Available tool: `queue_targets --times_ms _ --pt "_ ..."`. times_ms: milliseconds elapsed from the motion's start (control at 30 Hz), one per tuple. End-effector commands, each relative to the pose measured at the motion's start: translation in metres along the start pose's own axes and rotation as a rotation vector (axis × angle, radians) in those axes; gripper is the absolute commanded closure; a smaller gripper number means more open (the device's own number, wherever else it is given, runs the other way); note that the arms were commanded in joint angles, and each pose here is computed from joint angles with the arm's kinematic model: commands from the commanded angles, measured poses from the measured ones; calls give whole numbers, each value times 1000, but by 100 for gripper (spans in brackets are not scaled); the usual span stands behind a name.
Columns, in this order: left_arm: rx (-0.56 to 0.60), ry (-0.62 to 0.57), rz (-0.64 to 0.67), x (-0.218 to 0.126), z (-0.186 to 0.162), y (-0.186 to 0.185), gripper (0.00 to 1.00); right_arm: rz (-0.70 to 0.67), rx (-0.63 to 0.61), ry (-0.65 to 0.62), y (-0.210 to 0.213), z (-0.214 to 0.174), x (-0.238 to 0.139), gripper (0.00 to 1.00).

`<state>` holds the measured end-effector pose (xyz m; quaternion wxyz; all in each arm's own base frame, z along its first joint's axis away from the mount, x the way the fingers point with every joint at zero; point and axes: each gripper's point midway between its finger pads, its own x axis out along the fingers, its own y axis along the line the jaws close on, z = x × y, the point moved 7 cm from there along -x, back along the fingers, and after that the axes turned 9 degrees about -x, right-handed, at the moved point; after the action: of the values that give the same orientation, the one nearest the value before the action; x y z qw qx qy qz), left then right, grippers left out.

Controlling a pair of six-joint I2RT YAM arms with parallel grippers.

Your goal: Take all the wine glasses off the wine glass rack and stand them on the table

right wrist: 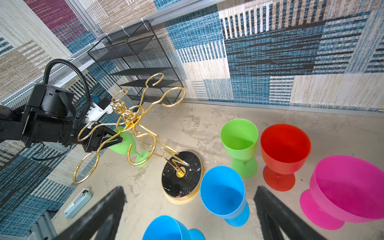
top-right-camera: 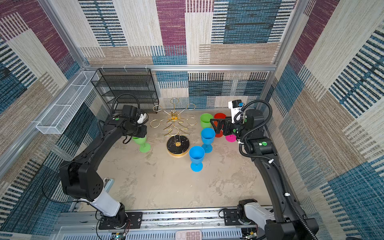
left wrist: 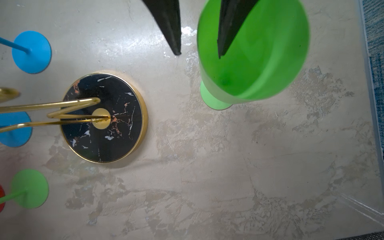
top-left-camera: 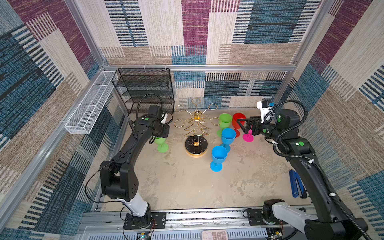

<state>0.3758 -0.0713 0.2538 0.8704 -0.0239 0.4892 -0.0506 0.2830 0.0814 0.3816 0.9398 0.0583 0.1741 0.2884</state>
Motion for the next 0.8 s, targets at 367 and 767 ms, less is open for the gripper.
queue_targets --times_ms 367,767 --pt "-72 -443 -23 -72 2 9 2 -134 -83 -99 -12 1 -4 1" --pt "-101 -954 -58 -94 -72 25 1 -404 -187 -223 -51 -78 3 1"
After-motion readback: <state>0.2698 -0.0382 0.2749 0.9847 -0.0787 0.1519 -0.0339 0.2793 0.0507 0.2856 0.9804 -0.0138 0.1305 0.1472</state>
